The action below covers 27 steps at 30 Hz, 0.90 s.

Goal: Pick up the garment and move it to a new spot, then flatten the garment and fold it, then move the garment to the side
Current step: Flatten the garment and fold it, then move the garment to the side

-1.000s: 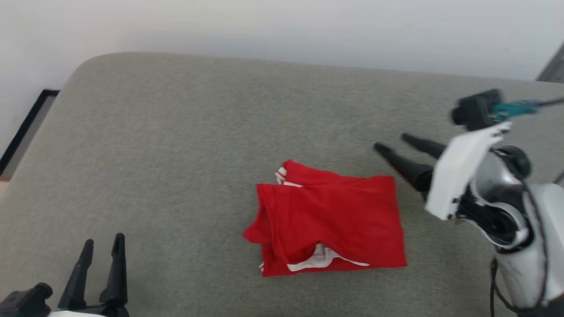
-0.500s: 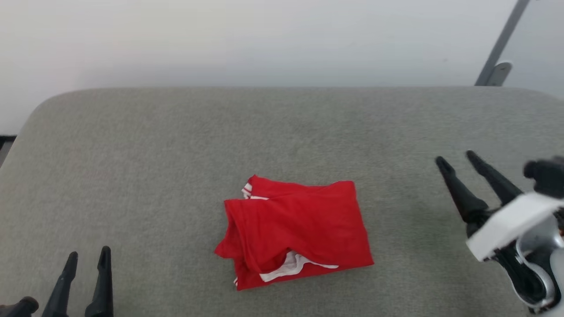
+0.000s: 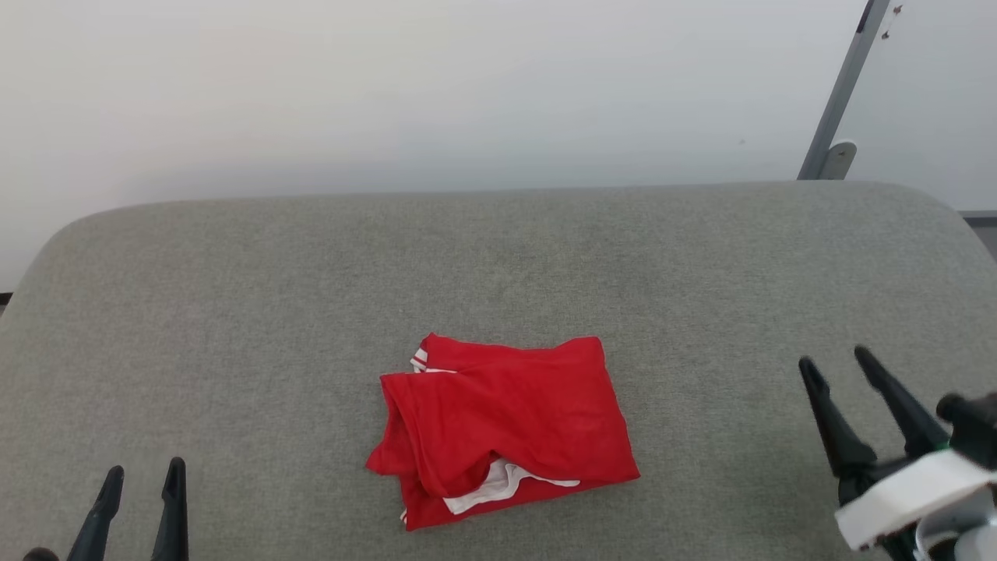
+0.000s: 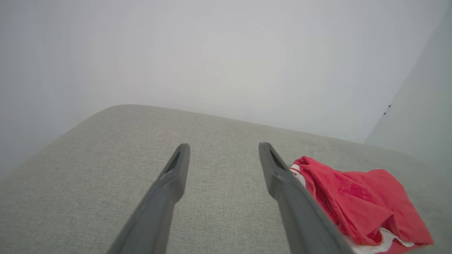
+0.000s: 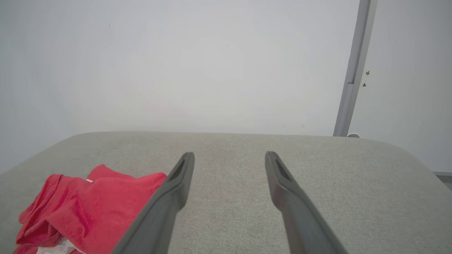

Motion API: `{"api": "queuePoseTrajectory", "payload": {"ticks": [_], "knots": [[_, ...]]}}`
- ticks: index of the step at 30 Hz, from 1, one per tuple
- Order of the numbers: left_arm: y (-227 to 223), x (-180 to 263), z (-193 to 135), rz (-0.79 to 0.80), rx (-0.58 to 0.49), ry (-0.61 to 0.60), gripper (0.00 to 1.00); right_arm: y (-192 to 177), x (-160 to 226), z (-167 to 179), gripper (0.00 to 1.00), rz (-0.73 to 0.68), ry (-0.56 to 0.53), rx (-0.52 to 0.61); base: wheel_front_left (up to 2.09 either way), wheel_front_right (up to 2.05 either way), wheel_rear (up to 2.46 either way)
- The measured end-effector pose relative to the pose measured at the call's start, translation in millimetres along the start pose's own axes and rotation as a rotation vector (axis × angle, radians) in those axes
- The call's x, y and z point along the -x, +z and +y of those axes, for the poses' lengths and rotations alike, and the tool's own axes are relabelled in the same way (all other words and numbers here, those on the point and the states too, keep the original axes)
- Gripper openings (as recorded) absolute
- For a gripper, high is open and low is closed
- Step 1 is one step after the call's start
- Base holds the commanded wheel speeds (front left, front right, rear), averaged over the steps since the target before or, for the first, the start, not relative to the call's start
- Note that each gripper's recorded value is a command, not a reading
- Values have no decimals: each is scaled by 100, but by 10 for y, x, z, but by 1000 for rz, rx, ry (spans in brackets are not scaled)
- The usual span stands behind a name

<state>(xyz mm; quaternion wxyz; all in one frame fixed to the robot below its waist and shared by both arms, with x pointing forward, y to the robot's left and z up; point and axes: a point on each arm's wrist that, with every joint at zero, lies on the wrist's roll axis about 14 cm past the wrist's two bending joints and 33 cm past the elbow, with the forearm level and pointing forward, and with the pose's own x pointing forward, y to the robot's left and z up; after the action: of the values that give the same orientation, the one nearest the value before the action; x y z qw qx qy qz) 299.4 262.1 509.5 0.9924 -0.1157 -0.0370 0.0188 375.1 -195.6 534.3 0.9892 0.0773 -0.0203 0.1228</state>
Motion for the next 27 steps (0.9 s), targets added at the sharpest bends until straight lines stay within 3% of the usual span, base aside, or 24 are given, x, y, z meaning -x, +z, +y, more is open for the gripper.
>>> {"api": "queuePoseTrajectory", "payload": {"ticks": [15, 27], "knots": [[55, 15, -57, -10, -25, -37, 100, -197, 349, -192, 100, -7, -99, -26, 0, 0, 0], [22, 6, -92, 2, -29, -51, 100, -223, 389, -178, 100, -12, -113, -38, 0, 0, 0]]}}
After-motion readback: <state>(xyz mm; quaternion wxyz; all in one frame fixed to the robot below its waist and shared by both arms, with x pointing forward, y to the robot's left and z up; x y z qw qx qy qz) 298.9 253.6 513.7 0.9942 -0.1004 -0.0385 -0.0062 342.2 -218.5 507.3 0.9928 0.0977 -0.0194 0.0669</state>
